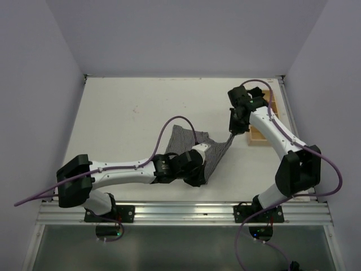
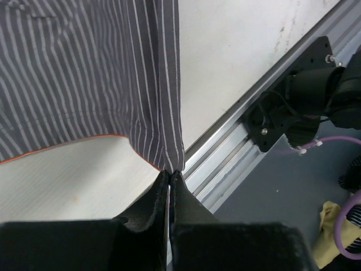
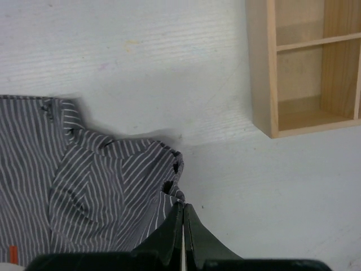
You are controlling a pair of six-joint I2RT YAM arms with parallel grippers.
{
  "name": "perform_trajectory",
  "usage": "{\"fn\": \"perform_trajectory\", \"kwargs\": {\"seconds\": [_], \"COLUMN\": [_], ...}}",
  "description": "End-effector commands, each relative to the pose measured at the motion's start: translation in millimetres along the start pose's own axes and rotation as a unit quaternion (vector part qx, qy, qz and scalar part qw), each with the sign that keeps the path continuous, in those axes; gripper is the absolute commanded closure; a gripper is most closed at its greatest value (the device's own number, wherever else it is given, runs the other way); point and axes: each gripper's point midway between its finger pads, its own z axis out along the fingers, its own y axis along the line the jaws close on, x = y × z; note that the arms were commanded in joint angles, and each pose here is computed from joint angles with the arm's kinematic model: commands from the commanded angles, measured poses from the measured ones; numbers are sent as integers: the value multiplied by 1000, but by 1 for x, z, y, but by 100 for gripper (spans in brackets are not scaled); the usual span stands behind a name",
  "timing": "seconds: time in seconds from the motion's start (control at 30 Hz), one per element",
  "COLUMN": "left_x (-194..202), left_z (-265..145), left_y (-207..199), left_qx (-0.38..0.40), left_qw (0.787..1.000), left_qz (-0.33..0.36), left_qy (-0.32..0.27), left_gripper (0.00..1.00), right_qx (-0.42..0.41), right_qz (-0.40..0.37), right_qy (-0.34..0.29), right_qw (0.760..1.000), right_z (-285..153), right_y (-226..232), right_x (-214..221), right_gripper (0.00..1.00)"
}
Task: Roll the underwear
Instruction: Fold the underwear
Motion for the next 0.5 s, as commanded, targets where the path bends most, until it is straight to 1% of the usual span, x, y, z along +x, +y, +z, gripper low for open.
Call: {"fn": "perform_trajectory", "kwargs": {"seconds": [0.0,0.03,0.1,0.13,0.17,0.23,0.27,0.3,0.37,0.47], "left_x": [-8,-9,-18,-16,-24,-27,-32,-35,-38,-40], "left_z": [-16,-18,-27,-29,-32,-39,-42,-45,-49,-55], "left_y": [16,20,35,44,56,68,77,82,91,97], "left_qx": [-33,-38,-54,-62,-70,-74,-82,-86,-95,-98], "left_qw": [999,998,996,995,993,991,989,988,986,984], "left_qz": [-32,-38,-58,-67,-82,-93,-102,-103,-109,-117], "left_qy": [-29,-32,-46,-47,-57,-66,-72,-77,-82,-89], "left_gripper": [100,100,100,100,100,100,100,100,100,100], "right_qx": [-32,-29,-40,-41,-45,-64,-62,-70,-70,-88], "right_qz": [-3,-6,-15,-12,-12,-11,-14,-17,-21,-22], "right_qy": [-42,-36,-47,-44,-46,-53,-44,-49,-44,-46], "right_qw": [999,999,998,998,998,996,997,996,996,995], "right_z": [-21,-17,-25,-23,-23,-29,-21,-28,-22,-29], "right_y": [34,40,57,64,69,86,92,101,112,131], "right_x": [-28,-29,-37,-38,-40,-47,-47,-53,-55,-62], "right_gripper": [100,100,100,100,100,100,100,100,100,100]}}
